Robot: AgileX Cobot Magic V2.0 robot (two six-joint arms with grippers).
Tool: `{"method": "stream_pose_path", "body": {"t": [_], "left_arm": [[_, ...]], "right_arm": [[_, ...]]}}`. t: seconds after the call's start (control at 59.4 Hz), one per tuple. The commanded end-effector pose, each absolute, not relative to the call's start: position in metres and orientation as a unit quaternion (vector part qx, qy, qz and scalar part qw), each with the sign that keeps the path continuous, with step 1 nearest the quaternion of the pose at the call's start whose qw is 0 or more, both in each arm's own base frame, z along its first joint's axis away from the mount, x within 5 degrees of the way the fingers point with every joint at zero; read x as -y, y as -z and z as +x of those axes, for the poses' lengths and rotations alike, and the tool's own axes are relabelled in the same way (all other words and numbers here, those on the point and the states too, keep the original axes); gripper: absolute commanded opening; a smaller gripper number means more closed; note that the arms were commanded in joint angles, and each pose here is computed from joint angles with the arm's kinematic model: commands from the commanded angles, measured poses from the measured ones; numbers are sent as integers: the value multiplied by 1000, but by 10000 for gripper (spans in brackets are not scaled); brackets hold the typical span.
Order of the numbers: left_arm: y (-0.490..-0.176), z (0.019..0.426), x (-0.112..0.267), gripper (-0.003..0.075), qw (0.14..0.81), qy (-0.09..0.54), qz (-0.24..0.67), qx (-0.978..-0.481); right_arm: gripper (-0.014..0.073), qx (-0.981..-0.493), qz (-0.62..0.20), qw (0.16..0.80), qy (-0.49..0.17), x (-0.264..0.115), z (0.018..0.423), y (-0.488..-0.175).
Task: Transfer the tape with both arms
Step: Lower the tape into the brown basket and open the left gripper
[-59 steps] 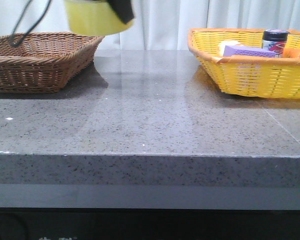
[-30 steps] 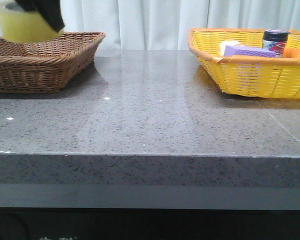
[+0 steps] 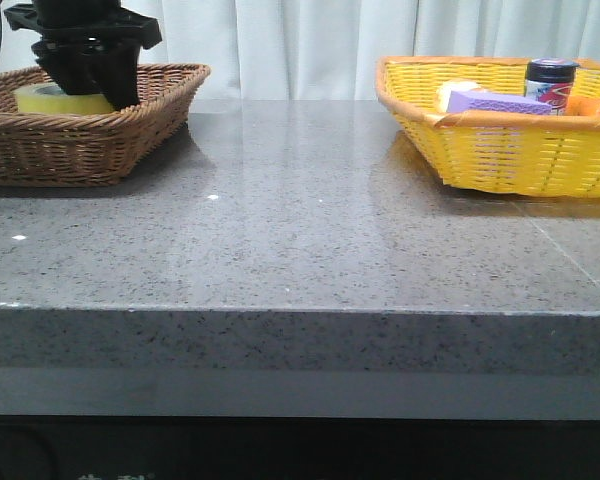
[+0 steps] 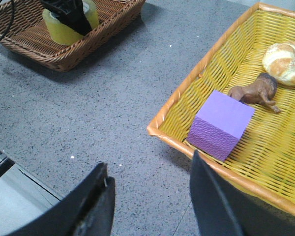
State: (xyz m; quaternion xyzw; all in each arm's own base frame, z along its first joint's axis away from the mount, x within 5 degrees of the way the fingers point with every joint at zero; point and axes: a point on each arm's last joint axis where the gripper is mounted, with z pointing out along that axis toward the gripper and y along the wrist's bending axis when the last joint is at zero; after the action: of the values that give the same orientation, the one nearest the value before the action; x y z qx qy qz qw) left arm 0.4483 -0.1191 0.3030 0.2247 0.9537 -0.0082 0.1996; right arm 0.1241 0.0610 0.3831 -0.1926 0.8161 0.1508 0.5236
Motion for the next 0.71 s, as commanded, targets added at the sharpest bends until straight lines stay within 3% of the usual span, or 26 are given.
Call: {"method": "stream_pose_path", "body": {"t": [0.0,0.236,0.522,0.691], "left_arm": [[-343,435,116,479,245,15,211,-946],[-372,420,113,480,275,24,197,-941],[-429,377,114,480,331,102,183,-920],[-443,345,119,472,334,120,196,-914]], "right_arm": [[382,-790,-180,565,-154,-59,125,-397],[382,-790,-180,565,-154,-59,125,-397],[382,-790,-180,565,-154,-59,125,-397],[382,-790,-180,565,-154,-59,125,-397]]}}
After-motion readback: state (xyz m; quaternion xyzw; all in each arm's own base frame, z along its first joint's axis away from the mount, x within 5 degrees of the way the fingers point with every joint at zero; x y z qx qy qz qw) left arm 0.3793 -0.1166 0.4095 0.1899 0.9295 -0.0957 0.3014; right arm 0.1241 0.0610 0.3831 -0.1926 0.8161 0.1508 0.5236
